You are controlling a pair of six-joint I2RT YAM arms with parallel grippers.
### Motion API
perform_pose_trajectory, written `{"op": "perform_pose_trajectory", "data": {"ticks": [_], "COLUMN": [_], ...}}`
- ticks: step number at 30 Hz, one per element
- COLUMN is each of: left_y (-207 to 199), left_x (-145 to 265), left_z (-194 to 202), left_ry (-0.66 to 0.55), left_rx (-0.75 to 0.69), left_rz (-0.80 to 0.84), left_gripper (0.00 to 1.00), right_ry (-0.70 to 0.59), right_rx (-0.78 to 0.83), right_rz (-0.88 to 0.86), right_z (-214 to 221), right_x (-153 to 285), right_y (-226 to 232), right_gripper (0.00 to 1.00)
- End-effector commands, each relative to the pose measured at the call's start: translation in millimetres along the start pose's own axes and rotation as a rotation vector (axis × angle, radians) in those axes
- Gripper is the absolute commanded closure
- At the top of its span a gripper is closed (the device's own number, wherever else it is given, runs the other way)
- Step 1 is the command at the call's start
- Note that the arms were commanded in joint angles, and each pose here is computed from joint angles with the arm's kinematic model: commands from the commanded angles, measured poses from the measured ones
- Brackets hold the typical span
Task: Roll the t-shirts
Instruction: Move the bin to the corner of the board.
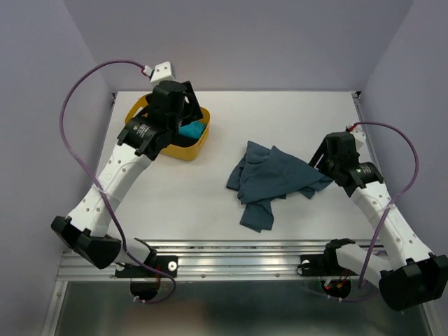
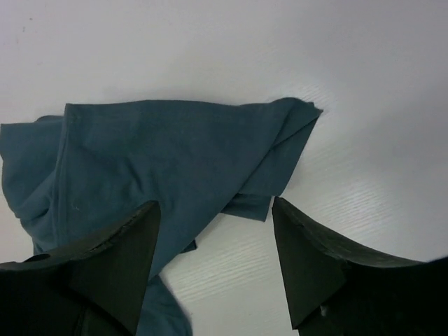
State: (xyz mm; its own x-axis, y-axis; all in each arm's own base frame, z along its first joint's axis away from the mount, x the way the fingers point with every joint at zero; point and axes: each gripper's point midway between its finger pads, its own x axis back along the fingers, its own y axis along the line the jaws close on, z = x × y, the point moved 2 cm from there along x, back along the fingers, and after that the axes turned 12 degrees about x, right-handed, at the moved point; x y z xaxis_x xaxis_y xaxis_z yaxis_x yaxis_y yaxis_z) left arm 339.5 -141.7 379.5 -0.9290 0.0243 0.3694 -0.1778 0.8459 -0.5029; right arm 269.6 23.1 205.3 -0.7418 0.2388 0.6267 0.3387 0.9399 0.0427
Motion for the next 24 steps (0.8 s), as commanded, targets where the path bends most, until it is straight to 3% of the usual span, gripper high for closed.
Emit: {"op": "perform_pose_trajectory", "data": {"ticks": [1, 5, 9, 18, 21, 22, 24], "left_y": [8, 6, 18, 28, 19, 16, 13], "left_x": [-20, -29, -34, -28, -26, -25, -24], "left_z": [53, 122, 185, 232, 227, 224, 221], "left_ry": [0.113, 0.245, 0.421, 0.531, 0.534, 0.531, 0.527], "left_rx": [-0.110, -0.132, -0.104, -0.093, -0.075, -0.072, -0.069], "left_rz": [-0.056, -0.003, 0.024, 0.020, 0.047, 0.056, 0.060], "left_gripper": [0.20, 0.20, 0.20, 0.18, 0.18, 0.18, 0.18], "right_ry": [0.029, 0.090, 0.123, 0.199, 0.198, 0.200, 0.191], "right_rx": [-0.082, -0.100, -0.028, 0.013, -0.015, -0.024, -0.029], "right_rz": [-0.082, -0.305, -0.315, -0.444, -0.411, -0.367, -0.349], "right_z": [-4, 14, 40, 69, 76, 80, 79], "right_x": [3, 8, 10, -22, -45, -55, -60], "right_y": [19, 71, 106, 173, 183, 181, 182], "right_gripper": [0.28, 0.27, 0.25, 0.19, 0.25, 0.36, 0.46]}}
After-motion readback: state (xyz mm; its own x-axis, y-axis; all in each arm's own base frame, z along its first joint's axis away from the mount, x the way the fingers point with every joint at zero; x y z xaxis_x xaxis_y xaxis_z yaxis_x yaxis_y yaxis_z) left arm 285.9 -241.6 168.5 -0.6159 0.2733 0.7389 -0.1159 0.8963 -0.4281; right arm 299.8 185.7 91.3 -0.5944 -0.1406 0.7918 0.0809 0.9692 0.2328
